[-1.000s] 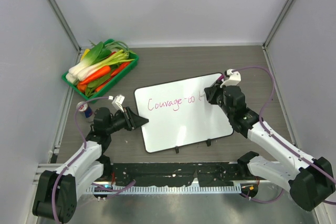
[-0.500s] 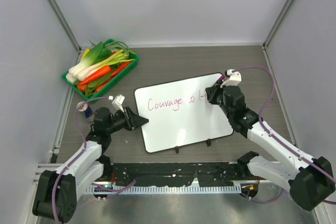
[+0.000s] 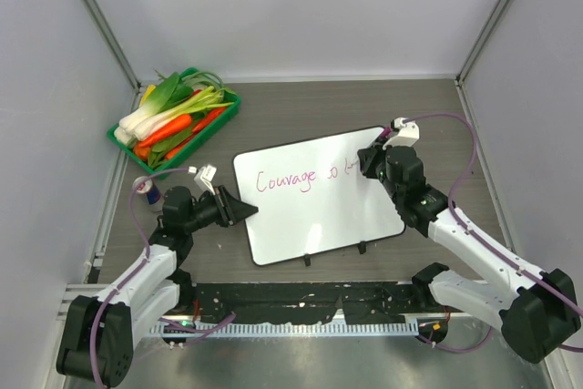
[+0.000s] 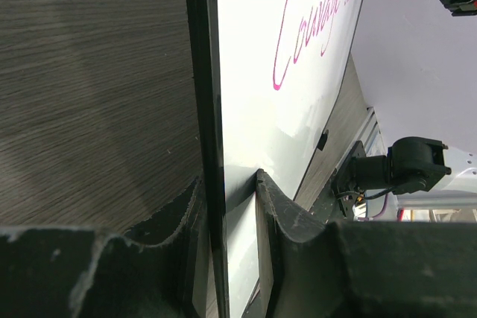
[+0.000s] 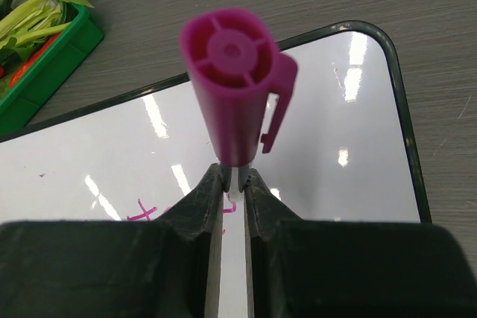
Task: Write a sentence on the whiteboard
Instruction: Write on the whiteboard at the whiteboard stand.
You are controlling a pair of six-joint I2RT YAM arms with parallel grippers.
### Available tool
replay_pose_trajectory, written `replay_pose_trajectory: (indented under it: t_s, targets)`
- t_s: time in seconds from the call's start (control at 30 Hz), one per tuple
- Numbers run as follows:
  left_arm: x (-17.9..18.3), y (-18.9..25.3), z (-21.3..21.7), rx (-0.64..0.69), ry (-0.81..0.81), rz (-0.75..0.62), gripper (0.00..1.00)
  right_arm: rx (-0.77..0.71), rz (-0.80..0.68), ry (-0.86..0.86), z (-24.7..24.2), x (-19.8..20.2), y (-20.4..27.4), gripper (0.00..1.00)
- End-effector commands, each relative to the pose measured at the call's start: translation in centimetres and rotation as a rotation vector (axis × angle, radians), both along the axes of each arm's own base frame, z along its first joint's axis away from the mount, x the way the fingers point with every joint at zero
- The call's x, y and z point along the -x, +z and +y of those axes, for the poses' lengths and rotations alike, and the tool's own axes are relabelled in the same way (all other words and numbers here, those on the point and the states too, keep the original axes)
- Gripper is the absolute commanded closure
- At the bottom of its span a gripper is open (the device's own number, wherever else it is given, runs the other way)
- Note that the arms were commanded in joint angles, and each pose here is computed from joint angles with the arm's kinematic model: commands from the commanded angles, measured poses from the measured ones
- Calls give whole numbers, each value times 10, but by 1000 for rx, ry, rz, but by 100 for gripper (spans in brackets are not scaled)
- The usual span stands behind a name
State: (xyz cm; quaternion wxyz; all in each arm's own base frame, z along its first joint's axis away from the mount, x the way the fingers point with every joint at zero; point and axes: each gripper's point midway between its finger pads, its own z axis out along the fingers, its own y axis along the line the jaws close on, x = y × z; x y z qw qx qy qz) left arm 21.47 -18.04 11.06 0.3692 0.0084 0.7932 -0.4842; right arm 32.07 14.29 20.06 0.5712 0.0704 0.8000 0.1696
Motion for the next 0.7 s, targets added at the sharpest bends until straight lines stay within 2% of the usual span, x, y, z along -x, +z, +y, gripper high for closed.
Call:
replay_pose_trajectory:
  t_s: [0.0, 0.67]
  targets:
    - [-7, 5, 2, -22, 6, -59, 100, -14, -57, -18, 0, -10, 23, 99]
    - [-6, 4, 2, -23, 5, -56, 100, -8, 39, 58, 4, 14, -18, 98]
